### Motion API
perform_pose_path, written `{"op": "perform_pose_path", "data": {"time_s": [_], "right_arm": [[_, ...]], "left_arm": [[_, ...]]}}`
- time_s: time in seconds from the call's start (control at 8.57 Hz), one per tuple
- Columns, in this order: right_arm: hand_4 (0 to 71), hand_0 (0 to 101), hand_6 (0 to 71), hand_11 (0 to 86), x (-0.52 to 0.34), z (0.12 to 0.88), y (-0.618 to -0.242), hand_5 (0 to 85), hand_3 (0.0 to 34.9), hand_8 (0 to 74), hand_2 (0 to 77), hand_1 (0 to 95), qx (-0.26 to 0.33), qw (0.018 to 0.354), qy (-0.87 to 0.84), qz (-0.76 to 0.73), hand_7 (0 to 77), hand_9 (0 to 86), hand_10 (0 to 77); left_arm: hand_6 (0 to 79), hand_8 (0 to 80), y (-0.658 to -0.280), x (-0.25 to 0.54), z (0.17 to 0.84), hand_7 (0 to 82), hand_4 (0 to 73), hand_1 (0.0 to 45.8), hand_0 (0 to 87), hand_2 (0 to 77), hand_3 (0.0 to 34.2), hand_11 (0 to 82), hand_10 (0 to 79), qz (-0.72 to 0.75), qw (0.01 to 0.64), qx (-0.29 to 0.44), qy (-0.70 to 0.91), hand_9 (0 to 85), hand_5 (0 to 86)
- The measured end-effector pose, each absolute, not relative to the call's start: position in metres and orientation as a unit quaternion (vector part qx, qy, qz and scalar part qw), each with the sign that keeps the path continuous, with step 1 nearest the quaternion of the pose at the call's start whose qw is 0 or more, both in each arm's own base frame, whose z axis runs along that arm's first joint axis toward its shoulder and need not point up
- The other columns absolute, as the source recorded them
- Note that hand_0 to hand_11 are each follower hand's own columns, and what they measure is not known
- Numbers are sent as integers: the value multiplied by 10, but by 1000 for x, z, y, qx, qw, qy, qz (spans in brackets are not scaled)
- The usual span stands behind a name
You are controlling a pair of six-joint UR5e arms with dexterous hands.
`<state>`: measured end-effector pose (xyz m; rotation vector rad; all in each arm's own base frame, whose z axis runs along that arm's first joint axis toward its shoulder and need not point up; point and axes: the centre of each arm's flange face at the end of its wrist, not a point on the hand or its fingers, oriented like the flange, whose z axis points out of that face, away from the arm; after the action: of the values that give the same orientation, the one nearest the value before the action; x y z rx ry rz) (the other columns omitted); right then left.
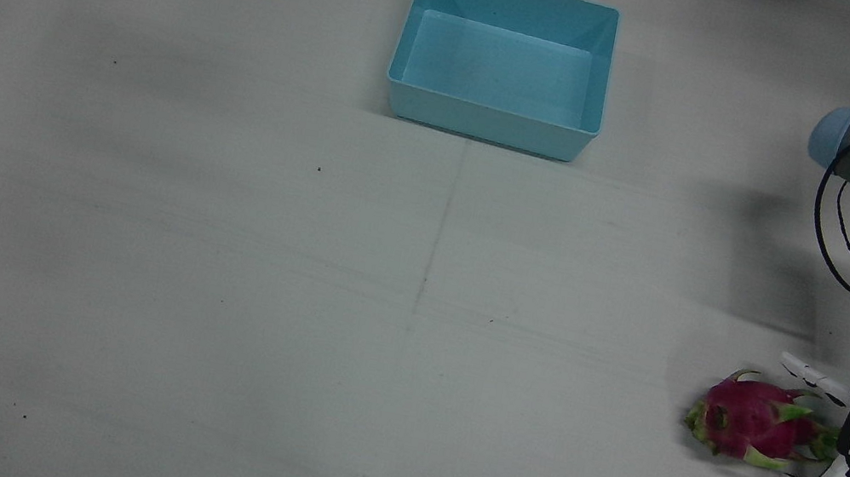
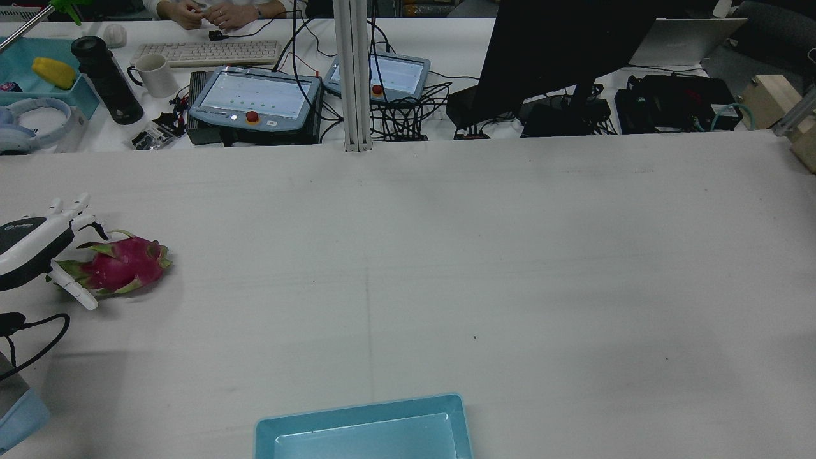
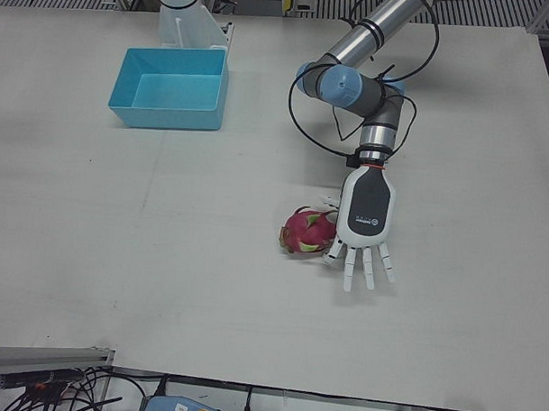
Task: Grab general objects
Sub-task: 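Close the left hand's fingers around the dragon fruit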
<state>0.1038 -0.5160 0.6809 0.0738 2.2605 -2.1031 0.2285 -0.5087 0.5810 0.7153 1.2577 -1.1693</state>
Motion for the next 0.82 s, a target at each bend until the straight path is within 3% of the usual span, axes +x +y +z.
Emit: {"op": "perform_pose_path", "data": {"time_s": [0.12, 0.35, 0.47, 0.82], "right_arm": [[0, 0, 0, 5, 104, 681, -516, 0, 0, 0, 747, 60, 24, 27, 732, -681, 0, 5, 0], [0, 0, 0, 5, 104, 681, -516, 0, 0, 0, 747, 60, 24, 27, 732, -681, 0, 5, 0], [0, 0, 0, 5, 104, 681, -516, 0, 0, 0, 747, 60, 24, 27, 732, -681, 0, 5, 0], [0, 0, 0, 5, 104, 681, -516, 0, 0, 0, 747, 60, 24, 27, 732, -681, 0, 5, 0]], "left_arm": [[0, 11, -509, 229, 583, 11, 0, 0, 628, 11, 269, 82, 22, -504, 598, 308, 541, 5, 453], [0, 11, -508, 234, 583, 5, 0, 0, 627, 38, 232, 82, 33, -502, 601, 305, 541, 5, 458], [0, 11, -505, 239, 584, 5, 0, 0, 626, 98, 205, 82, 33, -500, 606, 300, 541, 5, 458], [0, 11, -504, 250, 578, 5, 0, 5, 626, 114, 175, 82, 38, -510, 604, 279, 545, 5, 453]]}}
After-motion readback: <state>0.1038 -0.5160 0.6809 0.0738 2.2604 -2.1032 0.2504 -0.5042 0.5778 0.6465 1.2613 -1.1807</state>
